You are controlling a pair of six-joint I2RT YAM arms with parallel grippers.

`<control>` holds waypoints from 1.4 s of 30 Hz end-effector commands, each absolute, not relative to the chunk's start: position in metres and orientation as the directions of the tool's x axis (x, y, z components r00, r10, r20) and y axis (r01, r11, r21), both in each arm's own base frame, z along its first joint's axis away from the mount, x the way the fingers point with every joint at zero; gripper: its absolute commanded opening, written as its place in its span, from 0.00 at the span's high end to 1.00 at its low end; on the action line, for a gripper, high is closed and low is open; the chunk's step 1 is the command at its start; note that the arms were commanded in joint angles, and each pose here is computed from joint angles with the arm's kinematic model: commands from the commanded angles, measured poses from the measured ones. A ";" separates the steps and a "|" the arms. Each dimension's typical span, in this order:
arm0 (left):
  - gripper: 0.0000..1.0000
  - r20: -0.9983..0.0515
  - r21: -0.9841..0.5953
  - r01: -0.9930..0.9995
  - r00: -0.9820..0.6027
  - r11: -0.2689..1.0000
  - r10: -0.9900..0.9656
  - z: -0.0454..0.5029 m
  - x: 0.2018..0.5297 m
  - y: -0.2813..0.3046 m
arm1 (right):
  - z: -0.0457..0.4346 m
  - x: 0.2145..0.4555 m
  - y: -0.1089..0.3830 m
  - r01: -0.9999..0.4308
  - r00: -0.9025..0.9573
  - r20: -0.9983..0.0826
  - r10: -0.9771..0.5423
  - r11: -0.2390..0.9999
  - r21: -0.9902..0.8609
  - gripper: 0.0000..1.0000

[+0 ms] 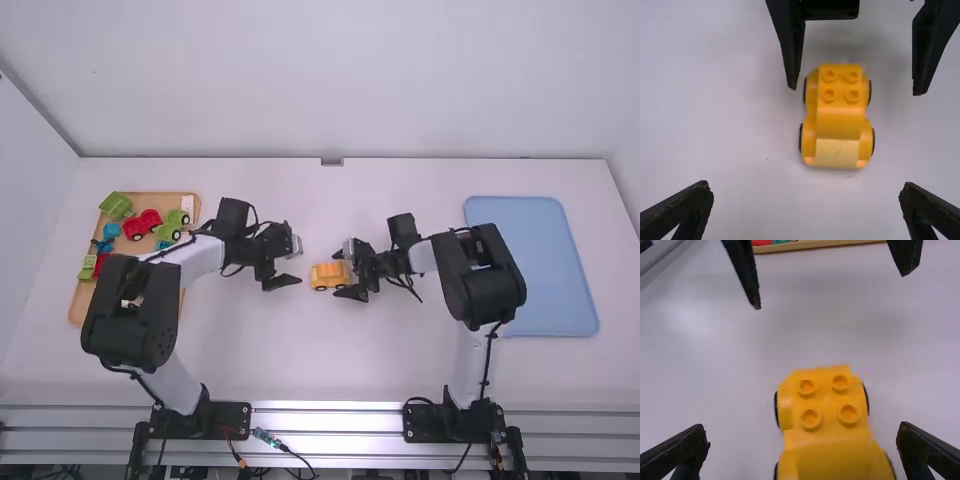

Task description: Assemble lego blocks to make yellow taxi

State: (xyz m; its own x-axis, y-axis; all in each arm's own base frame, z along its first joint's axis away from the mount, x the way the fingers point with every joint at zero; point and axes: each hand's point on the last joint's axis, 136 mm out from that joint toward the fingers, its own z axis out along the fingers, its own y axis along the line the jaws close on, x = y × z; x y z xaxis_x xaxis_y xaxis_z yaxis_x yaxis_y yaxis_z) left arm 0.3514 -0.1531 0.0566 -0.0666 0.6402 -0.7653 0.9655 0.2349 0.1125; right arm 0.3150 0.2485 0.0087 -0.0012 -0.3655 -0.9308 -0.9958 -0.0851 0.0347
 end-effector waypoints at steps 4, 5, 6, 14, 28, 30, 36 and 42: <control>0.01 -0.805 0.096 0.954 -0.092 0.283 0.586 0.073 0.353 -0.138 | -0.010 0.313 0.276 -0.986 -0.002 -0.941 -0.338 -0.159 0.059 0.01; 0.01 -0.803 0.096 0.953 -0.097 0.287 0.588 0.072 0.354 -0.136 | -0.013 0.312 0.279 -0.984 -0.020 -0.938 -0.346 -0.158 0.079 0.01; 0.01 -0.803 0.093 0.953 -0.100 0.288 0.587 0.072 0.353 -0.136 | -0.016 0.310 0.280 -0.983 -0.021 -0.936 -0.350 -0.163 0.083 0.01; 0.01 -0.805 0.105 0.953 -0.085 0.283 0.588 0.076 0.354 -0.138 | -0.022 0.308 0.277 -0.990 -0.002 -0.930 -0.368 -0.133 0.054 0.01; 0.01 -0.808 0.079 0.947 -0.123 0.312 0.576 0.077 0.356 -0.138 | -0.018 0.306 0.291 -0.998 0.014 -0.947 -0.320 -0.061 0.005 0.11; 0.01 -0.808 0.079 0.947 -0.122 0.311 0.576 0.077 0.356 -0.138 | -0.018 0.305 0.291 -0.998 0.012 -0.949 -0.316 -0.065 0.009 0.16; 0.01 -0.808 0.074 0.946 -0.128 0.314 0.575 0.077 0.356 -0.138 | -0.018 0.307 0.292 -0.998 -0.002 -0.948 -0.319 -0.056 0.021 0.54; 0.01 -0.809 0.074 0.947 -0.127 0.314 0.574 0.077 0.356 -0.138 | -0.016 0.309 0.292 -0.998 0.001 -0.949 -0.315 -0.054 0.017 0.59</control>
